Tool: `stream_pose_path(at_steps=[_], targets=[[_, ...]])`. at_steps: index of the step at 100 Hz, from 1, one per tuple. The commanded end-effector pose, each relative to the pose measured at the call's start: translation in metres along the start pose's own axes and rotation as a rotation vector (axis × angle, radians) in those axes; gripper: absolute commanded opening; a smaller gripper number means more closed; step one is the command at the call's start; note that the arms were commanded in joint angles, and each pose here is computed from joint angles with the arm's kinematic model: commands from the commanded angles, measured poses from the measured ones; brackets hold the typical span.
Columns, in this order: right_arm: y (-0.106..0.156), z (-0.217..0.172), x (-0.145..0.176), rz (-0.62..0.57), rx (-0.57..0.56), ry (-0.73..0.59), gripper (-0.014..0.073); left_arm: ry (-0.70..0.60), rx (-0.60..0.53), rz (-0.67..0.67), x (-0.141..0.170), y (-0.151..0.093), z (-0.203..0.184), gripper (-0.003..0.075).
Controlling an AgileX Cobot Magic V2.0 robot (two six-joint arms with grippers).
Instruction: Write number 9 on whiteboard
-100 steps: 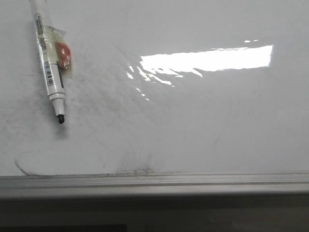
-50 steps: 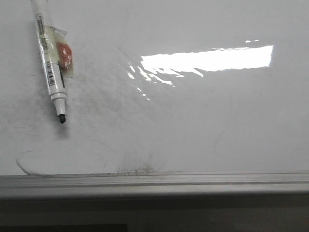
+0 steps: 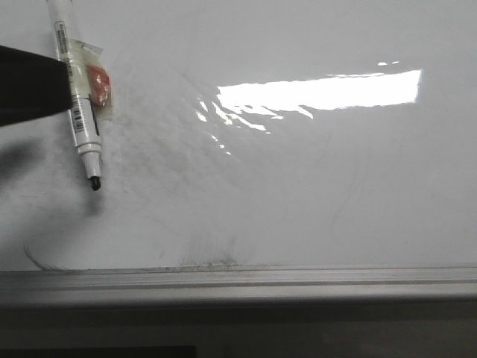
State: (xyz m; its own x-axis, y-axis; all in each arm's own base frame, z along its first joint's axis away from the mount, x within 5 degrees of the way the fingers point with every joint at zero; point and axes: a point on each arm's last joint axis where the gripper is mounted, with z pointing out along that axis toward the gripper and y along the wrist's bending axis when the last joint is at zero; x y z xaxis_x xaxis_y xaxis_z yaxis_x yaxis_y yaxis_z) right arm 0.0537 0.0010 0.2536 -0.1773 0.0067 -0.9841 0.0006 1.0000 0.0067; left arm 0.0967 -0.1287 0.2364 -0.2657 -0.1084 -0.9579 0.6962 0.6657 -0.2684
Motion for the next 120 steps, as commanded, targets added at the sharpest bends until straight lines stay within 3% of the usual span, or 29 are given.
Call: stream_pose_path(at_steps=[1,22,34,48,60,68,86,108,120], targets=[[0.0,-0.001,-0.016,0.0,0.002,-0.083,-0.0063,-0.109,0.005,0.002,-0.016,-0.007,0.011,0.0438],[0.0,-0.001,-0.015,0.0,0.002,-0.079,-0.0063,-0.093,-0.077,-0.05,-0.012,-0.003,0.031,0.0434],[0.0,-0.001,-0.015,0.0,0.002,-0.079,-0.0063,-0.064,-0.128,-0.083,-0.004,0.001,0.037,0.0381],[0.0,-0.001,-0.015,0.0,0.002,-0.079,-0.0063,-0.029,-0.172,-0.11,0.003,0.005,0.041,0.0248],[0.001,-0.001,-0.014,0.001,-0.019,-0.058,-0.0063,-0.005,-0.196,-0.121,0.008,0.007,0.044,0.0062],[0.003,-0.001,-0.012,-0.005,-0.057,-0.045,-0.0063,0.001,-0.198,-0.119,0.009,0.007,0.045,-0.002],[0.014,0.006,-0.011,-0.036,-0.226,0.012,-0.0063,0.02,-0.183,-0.106,0.011,0.006,0.045,-0.002],[0.037,0.017,-0.027,-0.128,-0.454,0.113,-0.006,0.051,-0.052,0.009,0.005,-0.007,0.041,-0.002],[0.056,0.021,-0.046,-0.158,-0.591,0.134,0.0017,0.118,0.026,0.168,-0.002,-0.016,0.036,-0.002]])
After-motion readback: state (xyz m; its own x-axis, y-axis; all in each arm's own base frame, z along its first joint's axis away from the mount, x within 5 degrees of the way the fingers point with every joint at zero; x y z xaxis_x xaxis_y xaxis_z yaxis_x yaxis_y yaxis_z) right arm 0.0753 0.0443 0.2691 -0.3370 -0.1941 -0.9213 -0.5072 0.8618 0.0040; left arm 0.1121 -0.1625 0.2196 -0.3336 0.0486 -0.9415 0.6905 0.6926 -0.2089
